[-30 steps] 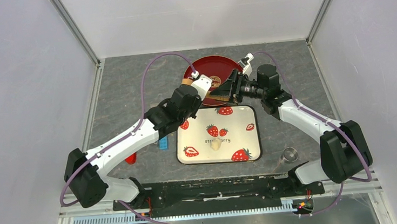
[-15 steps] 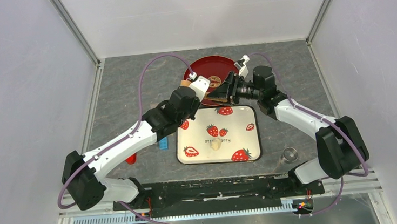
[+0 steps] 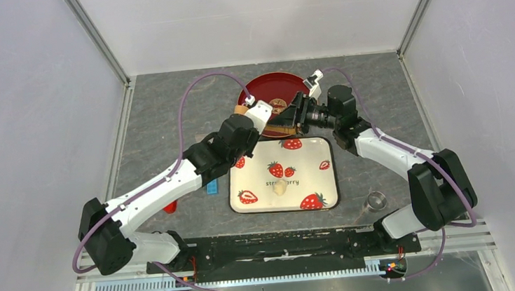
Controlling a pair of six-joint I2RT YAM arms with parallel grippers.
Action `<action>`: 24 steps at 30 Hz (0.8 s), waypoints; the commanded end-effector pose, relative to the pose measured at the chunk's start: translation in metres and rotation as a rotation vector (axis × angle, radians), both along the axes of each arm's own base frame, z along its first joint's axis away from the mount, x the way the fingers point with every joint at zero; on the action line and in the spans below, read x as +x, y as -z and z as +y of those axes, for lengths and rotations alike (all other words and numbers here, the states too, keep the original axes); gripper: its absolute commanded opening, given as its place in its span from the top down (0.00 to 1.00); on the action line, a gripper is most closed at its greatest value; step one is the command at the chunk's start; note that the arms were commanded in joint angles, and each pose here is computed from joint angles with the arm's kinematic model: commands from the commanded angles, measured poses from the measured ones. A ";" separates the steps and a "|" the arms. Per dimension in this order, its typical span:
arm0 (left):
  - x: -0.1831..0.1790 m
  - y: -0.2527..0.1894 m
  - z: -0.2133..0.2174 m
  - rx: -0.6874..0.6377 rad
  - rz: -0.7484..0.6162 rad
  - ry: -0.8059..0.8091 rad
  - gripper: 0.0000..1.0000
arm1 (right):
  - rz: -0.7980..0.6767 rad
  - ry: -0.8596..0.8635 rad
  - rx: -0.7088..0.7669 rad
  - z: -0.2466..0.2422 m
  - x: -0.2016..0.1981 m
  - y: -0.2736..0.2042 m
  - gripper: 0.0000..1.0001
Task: Roll out the dumpling wrappers from the dough
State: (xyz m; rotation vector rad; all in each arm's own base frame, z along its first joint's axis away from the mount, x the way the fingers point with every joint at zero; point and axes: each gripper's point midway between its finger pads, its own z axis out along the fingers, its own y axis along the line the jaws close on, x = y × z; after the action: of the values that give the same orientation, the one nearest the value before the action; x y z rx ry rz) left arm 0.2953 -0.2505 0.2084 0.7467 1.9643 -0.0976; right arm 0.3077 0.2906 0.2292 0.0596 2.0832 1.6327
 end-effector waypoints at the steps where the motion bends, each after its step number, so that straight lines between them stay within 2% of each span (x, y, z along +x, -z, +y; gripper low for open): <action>1: 0.004 -0.030 -0.003 -0.111 -0.064 -0.041 0.98 | -0.076 0.005 0.038 0.003 0.007 -0.020 0.48; 6: 0.004 -0.030 -0.004 -0.133 -0.055 -0.059 0.98 | -0.072 -0.003 0.036 0.005 0.006 -0.020 0.52; 14: 0.006 -0.031 -0.006 -0.143 -0.052 -0.068 0.98 | -0.064 -0.009 0.035 0.008 0.004 -0.017 0.53; 19: 0.005 -0.029 -0.008 -0.139 -0.050 -0.063 0.98 | -0.061 -0.003 0.038 0.008 0.005 -0.017 0.70; 23: 0.005 -0.029 -0.008 -0.137 -0.049 -0.059 0.97 | -0.061 -0.003 0.037 0.009 0.007 -0.016 0.91; 24: 0.004 -0.029 -0.009 -0.139 -0.046 -0.053 0.89 | -0.061 -0.006 0.035 0.009 0.007 -0.015 0.98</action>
State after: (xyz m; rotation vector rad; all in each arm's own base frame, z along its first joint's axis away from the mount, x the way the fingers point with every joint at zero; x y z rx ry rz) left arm 0.2940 -0.2503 0.2059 0.6936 1.9878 -0.1177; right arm 0.3079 0.2955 0.2294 0.0603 2.0760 1.6488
